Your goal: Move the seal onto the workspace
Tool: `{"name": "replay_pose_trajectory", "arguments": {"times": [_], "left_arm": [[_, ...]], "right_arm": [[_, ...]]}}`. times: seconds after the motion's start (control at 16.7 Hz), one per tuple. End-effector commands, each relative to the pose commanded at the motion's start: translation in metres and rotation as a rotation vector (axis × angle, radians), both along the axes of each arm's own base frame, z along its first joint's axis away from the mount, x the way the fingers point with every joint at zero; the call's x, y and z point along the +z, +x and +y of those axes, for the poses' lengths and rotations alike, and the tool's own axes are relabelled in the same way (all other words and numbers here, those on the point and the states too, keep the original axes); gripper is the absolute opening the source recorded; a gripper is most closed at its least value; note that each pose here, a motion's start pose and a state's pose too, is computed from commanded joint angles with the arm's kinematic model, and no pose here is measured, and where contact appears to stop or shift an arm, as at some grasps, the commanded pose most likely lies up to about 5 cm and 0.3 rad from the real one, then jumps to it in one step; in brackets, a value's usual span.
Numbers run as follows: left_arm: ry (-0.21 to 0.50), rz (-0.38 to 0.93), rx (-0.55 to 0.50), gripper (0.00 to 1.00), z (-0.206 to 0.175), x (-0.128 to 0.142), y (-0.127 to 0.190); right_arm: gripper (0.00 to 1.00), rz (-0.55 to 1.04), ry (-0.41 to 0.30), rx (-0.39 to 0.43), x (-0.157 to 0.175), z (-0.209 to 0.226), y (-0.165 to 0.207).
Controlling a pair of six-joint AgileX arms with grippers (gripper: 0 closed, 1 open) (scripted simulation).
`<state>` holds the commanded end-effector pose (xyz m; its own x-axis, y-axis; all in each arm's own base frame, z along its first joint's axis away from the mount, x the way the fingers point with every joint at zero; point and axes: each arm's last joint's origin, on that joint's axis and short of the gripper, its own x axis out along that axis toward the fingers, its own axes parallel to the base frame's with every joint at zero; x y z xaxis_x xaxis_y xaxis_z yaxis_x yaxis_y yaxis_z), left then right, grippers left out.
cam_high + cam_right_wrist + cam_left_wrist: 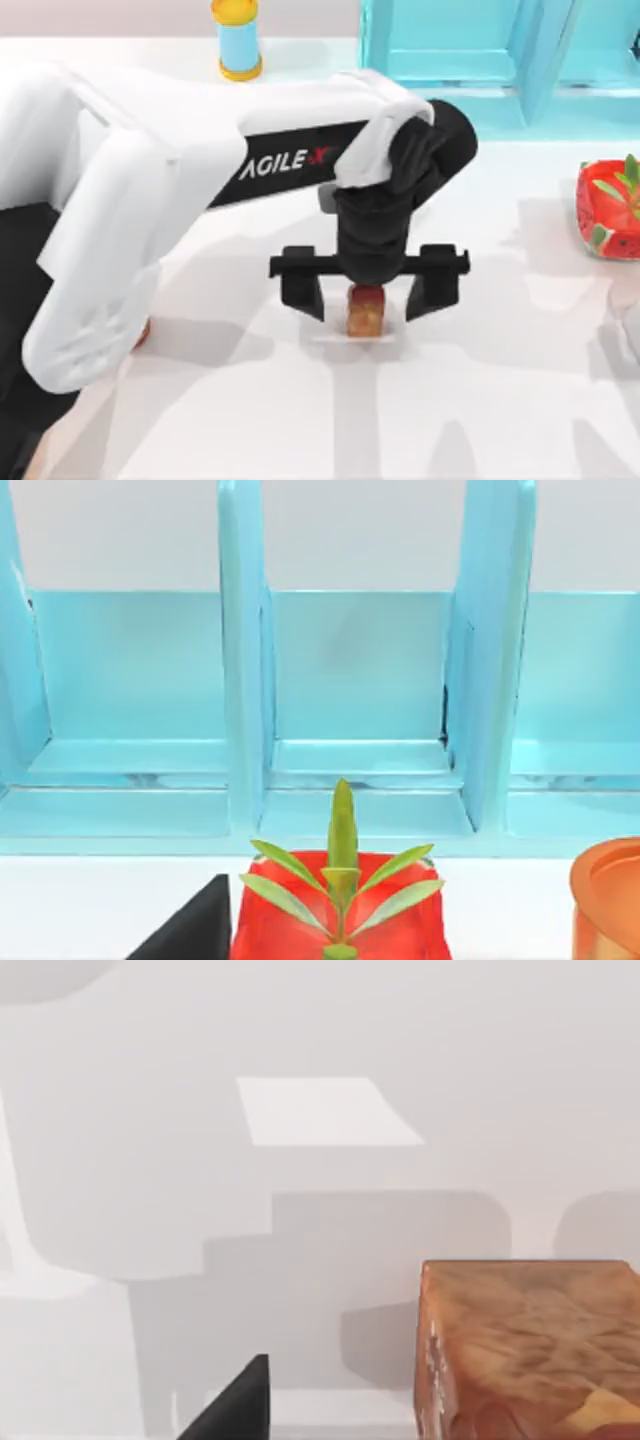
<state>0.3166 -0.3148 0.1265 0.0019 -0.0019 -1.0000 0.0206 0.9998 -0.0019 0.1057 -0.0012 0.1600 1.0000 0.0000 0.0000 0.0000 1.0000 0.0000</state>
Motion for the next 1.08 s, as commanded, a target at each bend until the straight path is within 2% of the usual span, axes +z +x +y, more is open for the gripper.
{"name": "replay_pose_trajectory", "arguments": {"times": [0.48,0.6,0.72,0.9,1.08], "left_arm": [[0.003,0.004,0.002,1.00,-0.001,0.001,0.001],[0.008,0.010,0.002,1.00,-0.005,0.010,0.003],[0.004,0.011,0.001,1.00,-0.010,0.033,0.006],[-0.013,-0.003,0.002,1.00,-0.012,0.086,0.009],[0.001,0.001,0.004,1.00,-0.007,0.125,0.005]], "right_arm": [[1.00,0.000,0.000,0.000,0.000,0.000,0.000],[1.00,0.000,0.000,0.000,0.000,0.000,0.000],[1.00,0.000,0.000,0.000,0.000,0.000,0.000],[1.00,0.000,0.000,0.000,0.000,0.000,0.000],[1.00,0.000,0.000,0.000,0.000,0.000,0.000]]}}
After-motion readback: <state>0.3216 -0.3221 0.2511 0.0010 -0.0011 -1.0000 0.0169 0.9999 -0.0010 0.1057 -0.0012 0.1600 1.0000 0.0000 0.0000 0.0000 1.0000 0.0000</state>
